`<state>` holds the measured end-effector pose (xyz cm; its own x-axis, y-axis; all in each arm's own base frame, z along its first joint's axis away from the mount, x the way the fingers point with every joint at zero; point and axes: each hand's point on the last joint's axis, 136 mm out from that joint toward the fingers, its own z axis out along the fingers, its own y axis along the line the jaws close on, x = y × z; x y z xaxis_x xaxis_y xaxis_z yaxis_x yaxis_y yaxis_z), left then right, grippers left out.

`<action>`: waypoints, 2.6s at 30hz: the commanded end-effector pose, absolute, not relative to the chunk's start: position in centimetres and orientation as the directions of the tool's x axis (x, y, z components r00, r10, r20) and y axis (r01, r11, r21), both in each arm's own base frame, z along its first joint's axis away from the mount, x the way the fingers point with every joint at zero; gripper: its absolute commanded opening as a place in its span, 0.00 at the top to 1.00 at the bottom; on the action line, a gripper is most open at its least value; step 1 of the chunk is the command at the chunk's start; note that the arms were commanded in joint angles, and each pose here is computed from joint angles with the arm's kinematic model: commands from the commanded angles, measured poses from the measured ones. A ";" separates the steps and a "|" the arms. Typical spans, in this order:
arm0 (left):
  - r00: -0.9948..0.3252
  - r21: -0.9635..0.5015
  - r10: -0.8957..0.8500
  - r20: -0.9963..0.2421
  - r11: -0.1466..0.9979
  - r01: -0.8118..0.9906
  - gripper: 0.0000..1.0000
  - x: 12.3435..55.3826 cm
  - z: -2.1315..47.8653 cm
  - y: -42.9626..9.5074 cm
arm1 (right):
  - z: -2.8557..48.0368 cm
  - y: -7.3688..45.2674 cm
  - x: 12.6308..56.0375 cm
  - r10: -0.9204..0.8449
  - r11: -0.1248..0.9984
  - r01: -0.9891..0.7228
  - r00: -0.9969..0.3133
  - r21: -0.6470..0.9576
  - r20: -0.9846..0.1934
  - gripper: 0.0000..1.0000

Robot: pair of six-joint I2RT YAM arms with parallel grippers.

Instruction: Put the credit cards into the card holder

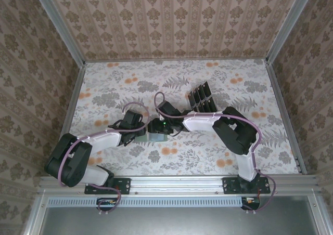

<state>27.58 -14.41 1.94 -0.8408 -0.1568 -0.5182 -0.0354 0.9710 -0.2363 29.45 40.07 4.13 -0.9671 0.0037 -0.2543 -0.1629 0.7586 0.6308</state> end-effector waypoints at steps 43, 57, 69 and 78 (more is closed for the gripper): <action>-0.692 -0.321 -0.456 -0.559 0.889 -0.326 0.54 23.8 5.1 -6.6 | 9.8 51.7 30.2 -0.104 0.588 -0.284 -0.955 0.757 -0.277 0.49; -0.705 -0.349 -0.397 -0.587 0.911 -0.222 0.43 25.2 6.8 -8.3 | 15.3 45.5 31.5 -0.056 0.676 -0.351 -0.901 0.648 -0.430 0.50; -0.771 -0.301 -0.265 -0.580 0.948 -0.099 0.29 27.4 7.2 -11.0 | 7.1 35.3 29.2 -0.042 0.867 -0.200 -0.942 0.456 -0.333 0.52; -0.808 -0.257 -0.180 -0.560 0.966 -0.037 0.28 27.7 6.0 -13.0 | 7.1 36.5 28.2 -0.070 0.848 -0.233 -0.939 0.476 -0.335 0.53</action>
<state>26.94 -12.14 5.22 -0.8149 -0.2115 -0.5397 -0.0770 0.9623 -0.2608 28.32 35.78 5.57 -0.9536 -0.0516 -0.2966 -0.1929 0.8612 0.4703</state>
